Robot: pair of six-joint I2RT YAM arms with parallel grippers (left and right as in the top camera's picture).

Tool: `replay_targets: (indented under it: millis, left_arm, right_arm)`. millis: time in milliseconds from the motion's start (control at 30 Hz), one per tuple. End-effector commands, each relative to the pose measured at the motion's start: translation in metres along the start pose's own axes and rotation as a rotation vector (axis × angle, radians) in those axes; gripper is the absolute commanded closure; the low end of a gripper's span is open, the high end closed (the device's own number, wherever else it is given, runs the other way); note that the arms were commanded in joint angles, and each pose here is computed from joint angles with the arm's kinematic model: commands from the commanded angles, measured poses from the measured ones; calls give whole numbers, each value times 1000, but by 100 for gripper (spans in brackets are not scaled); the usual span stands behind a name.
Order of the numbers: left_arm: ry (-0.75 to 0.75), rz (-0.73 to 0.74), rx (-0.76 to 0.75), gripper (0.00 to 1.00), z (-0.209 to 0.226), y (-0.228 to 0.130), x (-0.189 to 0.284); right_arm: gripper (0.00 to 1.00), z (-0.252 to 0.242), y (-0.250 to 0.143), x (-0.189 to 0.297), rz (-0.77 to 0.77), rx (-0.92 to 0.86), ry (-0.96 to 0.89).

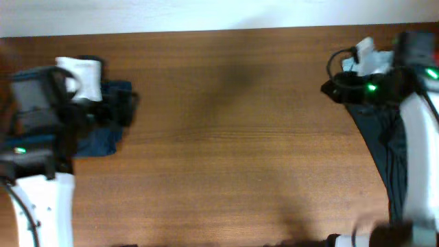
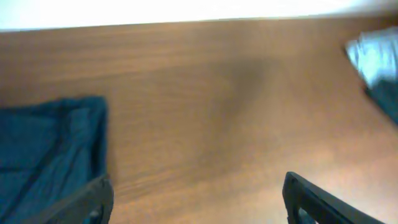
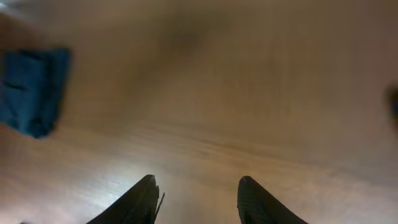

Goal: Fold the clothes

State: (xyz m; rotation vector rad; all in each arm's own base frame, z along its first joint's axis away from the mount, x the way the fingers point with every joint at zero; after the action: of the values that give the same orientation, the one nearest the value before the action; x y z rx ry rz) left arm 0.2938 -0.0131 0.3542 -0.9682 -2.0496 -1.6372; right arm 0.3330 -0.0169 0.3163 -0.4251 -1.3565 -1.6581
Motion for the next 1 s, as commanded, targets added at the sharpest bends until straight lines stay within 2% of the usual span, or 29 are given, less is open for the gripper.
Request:
replay_targets:
  millis: [0,67,100,133,400,800,967]
  left_arm:
    - [88,0,-207,1,-29,-8,11]
    - [101,22,-240,1,-38,-15,13]
    - [102,39,-250,1,-40,-19,12]
    - [103,55,-258,1,-42,-22,12]
    - [98,87,-259,1,-43,-28,11]
    - [98,88,-259,1,-43,-28,11]
    - [98,88,-259,1,-43,-28,11]
  right_arm:
    - [53,48,-3,65,-169,143,-13]
    - [47,66,-13,89,-217,177,-38]
    - [20,73,-19,99,-235,190,-48]
    - [1,78,-23,107,-250,199,-62]
    - [1,107,-50,141,-322,246,-93]
    - [1,99,-44,131,-288,224,-84]
    - [1,84,-65,144,-272,227,-327]
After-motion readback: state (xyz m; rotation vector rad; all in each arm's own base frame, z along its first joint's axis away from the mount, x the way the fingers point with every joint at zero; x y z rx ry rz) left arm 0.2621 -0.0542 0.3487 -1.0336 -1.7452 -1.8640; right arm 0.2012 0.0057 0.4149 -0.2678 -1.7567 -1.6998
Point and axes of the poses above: each gripper's point midway between its finger pads, its own x axis back along the fingers, its own z axis along the line the jaws close on, y = z × x, the point moved 6 cm from there along x, back along the fingers, and after that the axes turned 8 degrees about x, right-handed, at the moved point
